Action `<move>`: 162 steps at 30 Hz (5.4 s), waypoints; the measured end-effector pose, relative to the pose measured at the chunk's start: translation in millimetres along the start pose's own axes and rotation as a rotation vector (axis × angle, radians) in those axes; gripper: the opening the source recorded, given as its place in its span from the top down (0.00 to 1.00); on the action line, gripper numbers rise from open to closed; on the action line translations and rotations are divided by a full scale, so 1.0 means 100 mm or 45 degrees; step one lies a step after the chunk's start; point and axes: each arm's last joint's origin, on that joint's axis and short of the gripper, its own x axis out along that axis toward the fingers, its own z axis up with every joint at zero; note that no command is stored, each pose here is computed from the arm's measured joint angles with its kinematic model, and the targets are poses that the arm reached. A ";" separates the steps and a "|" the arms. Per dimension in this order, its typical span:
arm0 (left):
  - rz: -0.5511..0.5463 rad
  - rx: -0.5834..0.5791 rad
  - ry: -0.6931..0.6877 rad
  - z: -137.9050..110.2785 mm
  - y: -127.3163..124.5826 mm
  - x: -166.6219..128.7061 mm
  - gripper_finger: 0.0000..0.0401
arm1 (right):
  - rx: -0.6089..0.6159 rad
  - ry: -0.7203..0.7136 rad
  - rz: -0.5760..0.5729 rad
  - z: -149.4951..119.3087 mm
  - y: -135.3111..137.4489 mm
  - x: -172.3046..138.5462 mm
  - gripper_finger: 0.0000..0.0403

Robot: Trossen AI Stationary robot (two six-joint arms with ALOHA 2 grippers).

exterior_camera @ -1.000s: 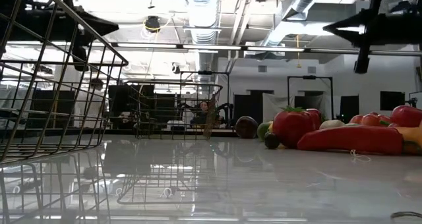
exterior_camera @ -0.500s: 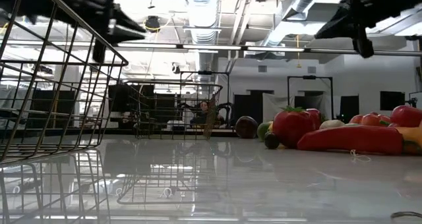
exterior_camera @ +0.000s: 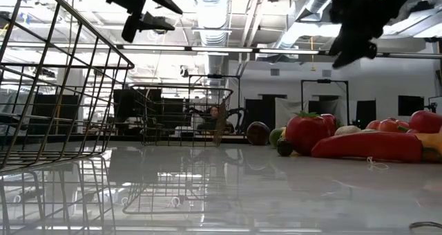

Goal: Sort produce into baskets
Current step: Put the middle yellow lemon into the top wire basket

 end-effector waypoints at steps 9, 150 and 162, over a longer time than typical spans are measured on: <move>-0.098 -0.054 0.146 0.10 -0.10 -0.08 0.50 | 0.019 0.116 -0.023 0.24 0.01 0.38 0.12; -0.559 0.188 -0.082 0.05 -0.57 -0.39 0.51 | -0.048 -0.574 0.436 1.71 0.47 1.77 0.39; -0.311 0.103 -0.033 0.03 -0.42 -0.51 0.51 | -0.308 -0.447 0.426 2.00 0.52 1.86 0.08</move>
